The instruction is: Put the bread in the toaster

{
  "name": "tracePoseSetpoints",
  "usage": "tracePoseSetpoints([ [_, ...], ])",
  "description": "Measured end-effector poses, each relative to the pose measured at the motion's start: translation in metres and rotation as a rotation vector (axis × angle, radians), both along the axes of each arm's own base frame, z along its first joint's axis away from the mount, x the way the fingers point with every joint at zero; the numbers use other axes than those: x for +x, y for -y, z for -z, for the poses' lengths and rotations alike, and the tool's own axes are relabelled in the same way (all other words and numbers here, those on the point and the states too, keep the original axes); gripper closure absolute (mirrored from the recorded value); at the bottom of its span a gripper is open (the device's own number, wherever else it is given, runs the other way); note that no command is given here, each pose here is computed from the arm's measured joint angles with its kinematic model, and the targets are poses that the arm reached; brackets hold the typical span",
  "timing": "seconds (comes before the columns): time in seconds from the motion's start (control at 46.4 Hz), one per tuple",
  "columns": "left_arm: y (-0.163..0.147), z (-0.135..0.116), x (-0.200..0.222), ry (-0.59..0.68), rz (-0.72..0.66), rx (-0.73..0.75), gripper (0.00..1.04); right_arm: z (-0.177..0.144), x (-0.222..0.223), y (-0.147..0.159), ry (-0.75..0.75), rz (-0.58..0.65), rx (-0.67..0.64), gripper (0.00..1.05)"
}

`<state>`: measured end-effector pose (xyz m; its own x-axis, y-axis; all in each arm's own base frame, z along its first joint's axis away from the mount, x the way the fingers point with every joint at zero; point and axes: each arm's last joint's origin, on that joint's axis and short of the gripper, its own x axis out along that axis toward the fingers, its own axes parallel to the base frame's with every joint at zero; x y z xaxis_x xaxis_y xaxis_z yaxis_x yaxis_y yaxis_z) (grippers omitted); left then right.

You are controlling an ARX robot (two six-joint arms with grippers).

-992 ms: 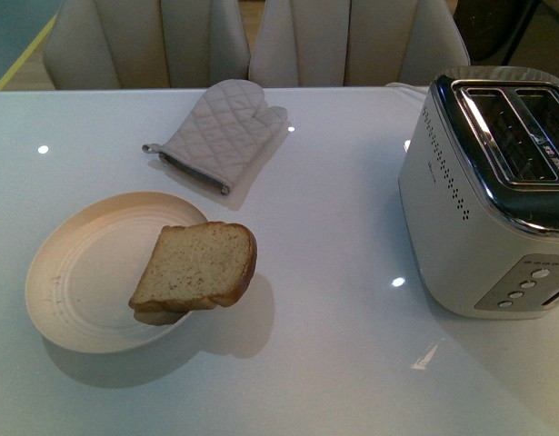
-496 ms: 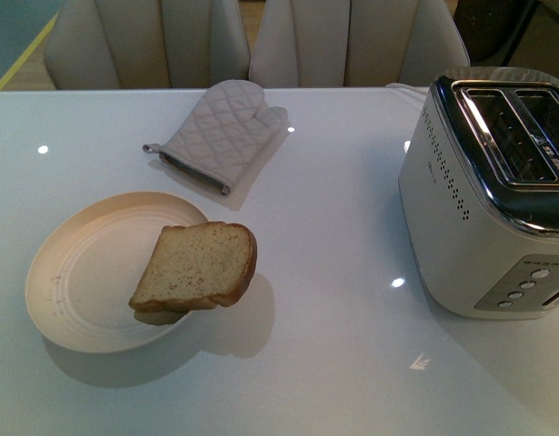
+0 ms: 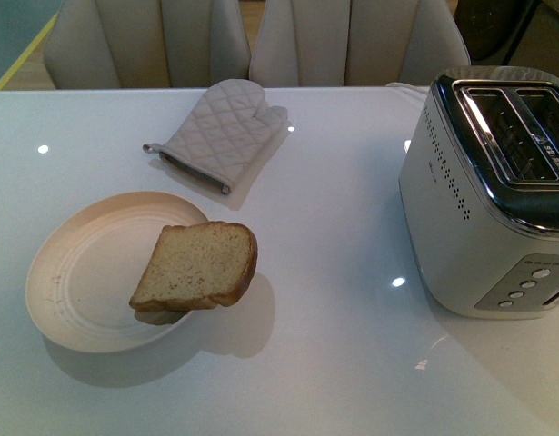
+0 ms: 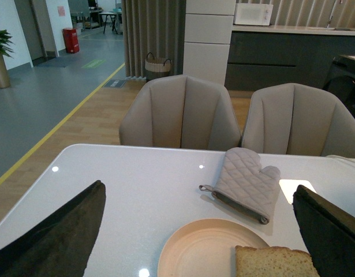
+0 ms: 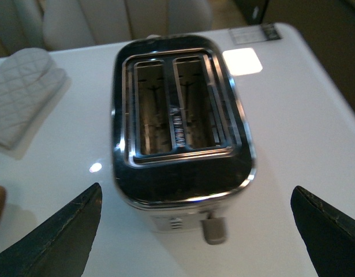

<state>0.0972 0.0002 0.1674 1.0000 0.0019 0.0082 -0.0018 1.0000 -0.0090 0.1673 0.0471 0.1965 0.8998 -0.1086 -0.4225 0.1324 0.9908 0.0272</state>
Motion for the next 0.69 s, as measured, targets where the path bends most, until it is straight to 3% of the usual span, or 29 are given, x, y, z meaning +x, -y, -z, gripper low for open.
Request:
tracePoseSetpoints([
  [0.259, 0.000, 0.000, 0.000, 0.000, 0.000, 0.000, 0.07, 0.041, 0.088, -0.050, -0.204, -0.151, 0.302, 0.09],
  [0.69, 0.000, 0.000, 0.000, 0.000, 0.000, 0.000, 0.07, 0.099, 0.134, -0.125, -0.376, -0.273, 0.526, 0.09],
])
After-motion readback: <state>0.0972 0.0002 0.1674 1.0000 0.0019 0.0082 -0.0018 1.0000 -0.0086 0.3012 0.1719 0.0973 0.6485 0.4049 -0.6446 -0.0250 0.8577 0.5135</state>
